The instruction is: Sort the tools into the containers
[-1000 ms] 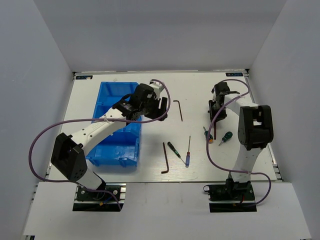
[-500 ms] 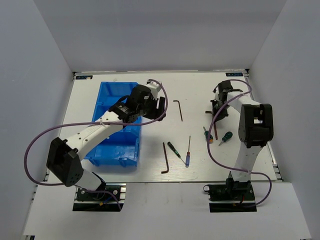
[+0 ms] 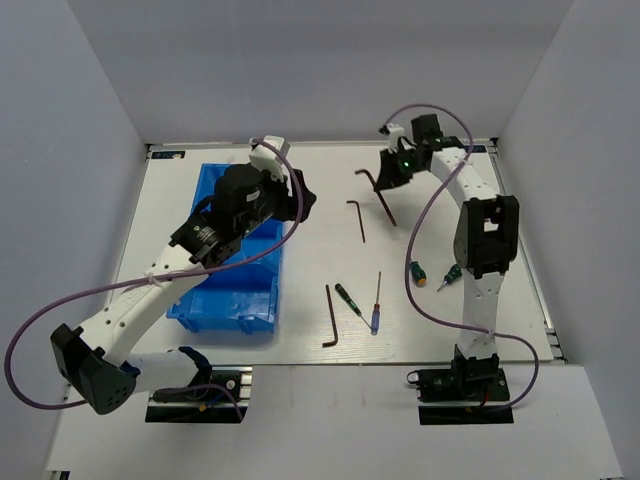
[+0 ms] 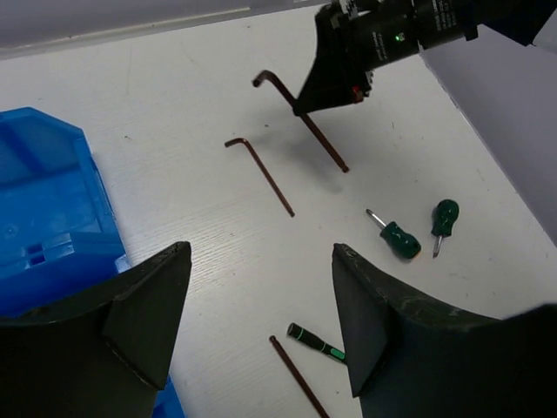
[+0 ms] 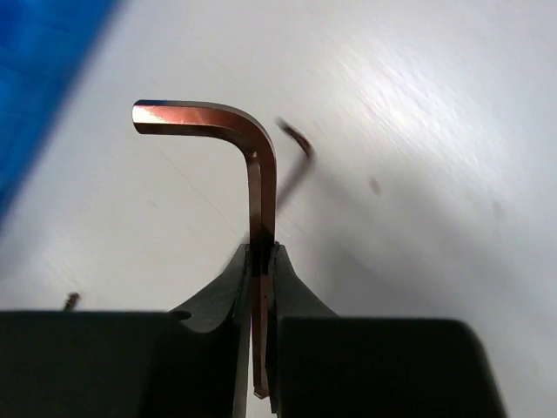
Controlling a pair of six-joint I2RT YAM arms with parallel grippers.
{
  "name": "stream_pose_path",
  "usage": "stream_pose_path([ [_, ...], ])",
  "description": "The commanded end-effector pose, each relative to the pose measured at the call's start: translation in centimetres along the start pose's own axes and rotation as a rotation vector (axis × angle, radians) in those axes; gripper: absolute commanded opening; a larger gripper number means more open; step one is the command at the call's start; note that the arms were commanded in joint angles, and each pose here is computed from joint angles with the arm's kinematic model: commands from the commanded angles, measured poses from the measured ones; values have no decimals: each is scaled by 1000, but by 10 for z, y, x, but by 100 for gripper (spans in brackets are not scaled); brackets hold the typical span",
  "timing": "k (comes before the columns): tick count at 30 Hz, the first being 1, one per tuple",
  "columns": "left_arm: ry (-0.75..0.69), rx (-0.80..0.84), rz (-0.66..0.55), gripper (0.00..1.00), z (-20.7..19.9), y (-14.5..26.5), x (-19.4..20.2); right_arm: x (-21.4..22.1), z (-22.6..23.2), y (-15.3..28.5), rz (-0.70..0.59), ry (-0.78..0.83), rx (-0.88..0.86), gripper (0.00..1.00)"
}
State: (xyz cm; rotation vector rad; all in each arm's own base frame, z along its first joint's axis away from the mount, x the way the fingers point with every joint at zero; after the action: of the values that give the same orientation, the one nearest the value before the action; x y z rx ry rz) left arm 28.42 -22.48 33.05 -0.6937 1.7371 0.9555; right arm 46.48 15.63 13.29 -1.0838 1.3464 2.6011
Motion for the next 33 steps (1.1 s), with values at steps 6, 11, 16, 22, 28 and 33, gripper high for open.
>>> stream_pose_path([
  [6,66,-58,-70,76,9,17,-7,-96,125,-46,-303,406,-400,0],
  [11,100,-59,-97,76,8,23,-12,-156,151,-76,-571,431,-462,0],
  [16,124,-76,-114,76,10,35,-18,-189,172,-101,-738,520,-418,0],
  [22,133,-95,-112,76,13,43,-19,-185,212,-113,-799,518,-472,0],
  [28,132,-97,-105,76,12,45,-24,-198,244,-90,-901,552,-513,0],
  [33,133,-105,-117,76,13,48,-27,-180,257,-114,-850,559,-541,0],
])
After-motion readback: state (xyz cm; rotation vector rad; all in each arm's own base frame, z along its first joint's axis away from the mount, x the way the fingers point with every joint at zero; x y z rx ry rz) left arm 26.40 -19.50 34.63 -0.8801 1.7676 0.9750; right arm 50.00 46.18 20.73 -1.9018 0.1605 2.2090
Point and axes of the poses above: each gripper's point midway between its finger pads, its own y axis back along the fingers, its own z axis along the line the jaws close on, x = y × z, the point moved 4 cm from there along y, back along the fingers, and after that the axes turned 3 degrees about -y, right-handed, at the moved point
